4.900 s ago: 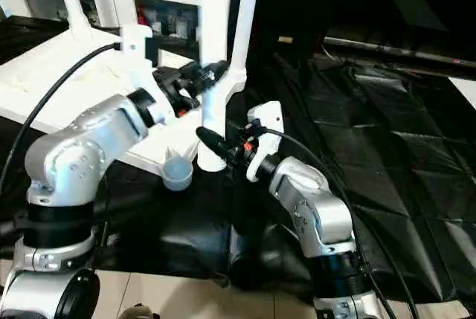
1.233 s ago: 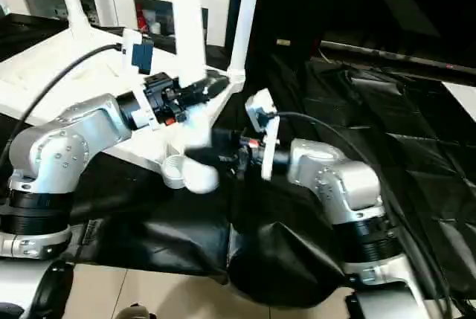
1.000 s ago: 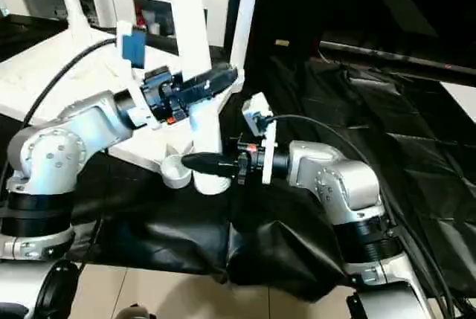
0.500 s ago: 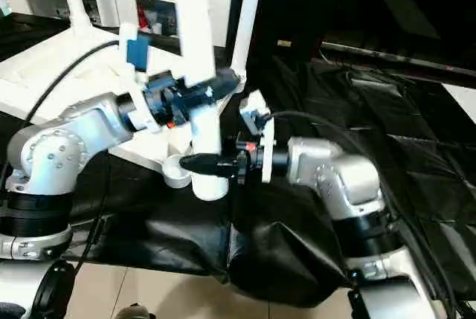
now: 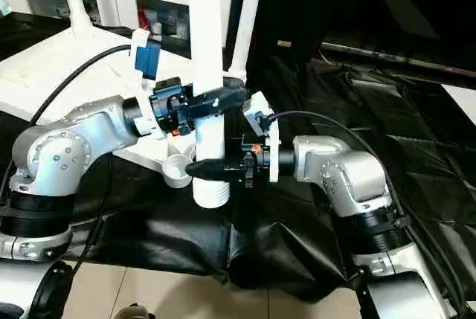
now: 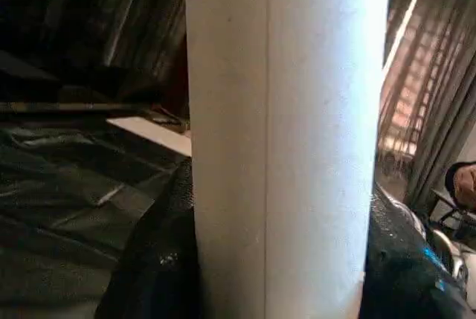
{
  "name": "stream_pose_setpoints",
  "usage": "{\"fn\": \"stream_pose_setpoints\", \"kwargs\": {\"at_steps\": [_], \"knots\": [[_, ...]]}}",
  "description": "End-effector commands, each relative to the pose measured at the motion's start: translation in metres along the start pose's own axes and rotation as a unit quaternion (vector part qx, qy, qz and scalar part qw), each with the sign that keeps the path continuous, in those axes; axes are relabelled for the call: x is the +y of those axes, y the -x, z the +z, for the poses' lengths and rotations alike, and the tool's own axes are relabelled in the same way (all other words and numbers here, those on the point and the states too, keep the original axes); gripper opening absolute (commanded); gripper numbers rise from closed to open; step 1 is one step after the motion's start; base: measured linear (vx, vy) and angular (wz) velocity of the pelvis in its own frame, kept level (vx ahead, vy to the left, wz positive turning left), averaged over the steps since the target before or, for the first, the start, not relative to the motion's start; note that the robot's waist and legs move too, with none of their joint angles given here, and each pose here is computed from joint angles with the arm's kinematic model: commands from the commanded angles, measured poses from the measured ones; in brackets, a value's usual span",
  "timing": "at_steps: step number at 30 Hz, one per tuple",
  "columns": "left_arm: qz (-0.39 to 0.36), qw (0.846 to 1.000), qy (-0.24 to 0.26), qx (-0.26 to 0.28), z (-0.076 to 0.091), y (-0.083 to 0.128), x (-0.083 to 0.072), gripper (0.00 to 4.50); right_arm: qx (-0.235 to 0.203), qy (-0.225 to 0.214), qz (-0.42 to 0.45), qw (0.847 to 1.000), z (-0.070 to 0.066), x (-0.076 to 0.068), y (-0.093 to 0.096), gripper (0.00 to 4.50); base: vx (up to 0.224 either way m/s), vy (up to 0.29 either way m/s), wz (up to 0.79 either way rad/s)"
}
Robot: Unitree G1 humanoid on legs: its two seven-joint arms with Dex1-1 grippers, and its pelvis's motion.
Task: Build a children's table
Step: Pick table leg
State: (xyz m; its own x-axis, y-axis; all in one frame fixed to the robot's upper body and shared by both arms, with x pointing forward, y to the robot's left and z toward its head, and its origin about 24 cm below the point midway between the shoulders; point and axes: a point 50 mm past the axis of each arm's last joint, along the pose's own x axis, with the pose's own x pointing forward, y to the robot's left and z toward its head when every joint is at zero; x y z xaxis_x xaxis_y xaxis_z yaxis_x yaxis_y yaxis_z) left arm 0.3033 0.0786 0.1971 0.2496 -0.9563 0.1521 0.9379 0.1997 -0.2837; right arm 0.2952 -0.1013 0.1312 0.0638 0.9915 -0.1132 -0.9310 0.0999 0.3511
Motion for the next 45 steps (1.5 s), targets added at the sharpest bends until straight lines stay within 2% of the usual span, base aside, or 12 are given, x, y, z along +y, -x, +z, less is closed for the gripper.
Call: {"fn": "stream_pose_setpoints", "kwargs": {"at_steps": [1,11,18,23,24,32,35,38,40,42,44,45], "knots": [[-0.028,1.000,-0.005,0.011,-0.002,-0.007,-0.008,1.88,0.009,0.013,-0.013,1.000,0.005,-0.003,0.003,3.25,0.000,0.000,0.00],[-0.037,0.999,-0.003,0.014,-0.003,-0.009,-0.010,1.88,0.023,0.014,-0.009,1.000,0.002,-0.004,0.001,3.25,0.000,0.000,0.00],[-0.039,0.999,-0.004,0.015,-0.003,-0.009,-0.010,1.88,0.024,0.009,-0.007,1.000,0.000,-0.005,0.001,2.49,0.000,0.000,0.00],[-0.040,0.999,-0.004,0.014,-0.002,-0.009,-0.010,1.88,0.024,0.005,-0.003,1.000,-0.001,-0.004,0.000,2.28,0.000,0.000,0.00],[-0.041,0.999,-0.004,0.015,-0.002,-0.009,-0.011,1.88,0.024,0.003,-0.001,1.000,-0.001,-0.004,0.000,2.06,0.000,0.000,0.00],[-0.037,0.999,-0.014,0.015,-0.001,-0.010,-0.010,1.88,0.023,-0.002,-0.002,1.000,-0.003,-0.005,0.001,1.93,0.000,0.000,0.00],[-0.029,0.999,0.033,-0.017,0.006,-0.011,-0.007,2.58,0.018,-0.002,-0.006,1.000,-0.003,-0.006,0.000,1.93,0.000,0.000,0.00],[-0.024,0.999,0.031,-0.035,0.010,-0.010,-0.005,2.60,0.014,-0.001,-0.008,1.000,-0.003,-0.006,0.000,1.92,0.000,0.000,0.00],[-0.016,0.998,0.020,-0.049,0.014,-0.009,-0.003,2.99,0.011,0.000,-0.009,1.000,-0.003,-0.007,0.000,1.92,0.000,0.000,0.00],[0.002,0.997,0.008,-0.077,0.019,-0.007,0.000,3.05,0.003,0.000,-0.011,1.000,-0.002,-0.007,0.000,1.92,0.000,0.000,0.00],[0.025,0.991,-0.001,-0.130,0.027,-0.003,0.004,3.21,-0.010,0.001,-0.015,1.000,-0.001,-0.007,-0.001,1.92,0.000,0.000,0.00],[0.030,0.980,0.020,-0.196,0.039,0.002,0.005,3.31,-0.022,0.004,-0.021,1.000,0.000,-0.008,-0.001,1.91,0.000,0.000,0.00]]}}
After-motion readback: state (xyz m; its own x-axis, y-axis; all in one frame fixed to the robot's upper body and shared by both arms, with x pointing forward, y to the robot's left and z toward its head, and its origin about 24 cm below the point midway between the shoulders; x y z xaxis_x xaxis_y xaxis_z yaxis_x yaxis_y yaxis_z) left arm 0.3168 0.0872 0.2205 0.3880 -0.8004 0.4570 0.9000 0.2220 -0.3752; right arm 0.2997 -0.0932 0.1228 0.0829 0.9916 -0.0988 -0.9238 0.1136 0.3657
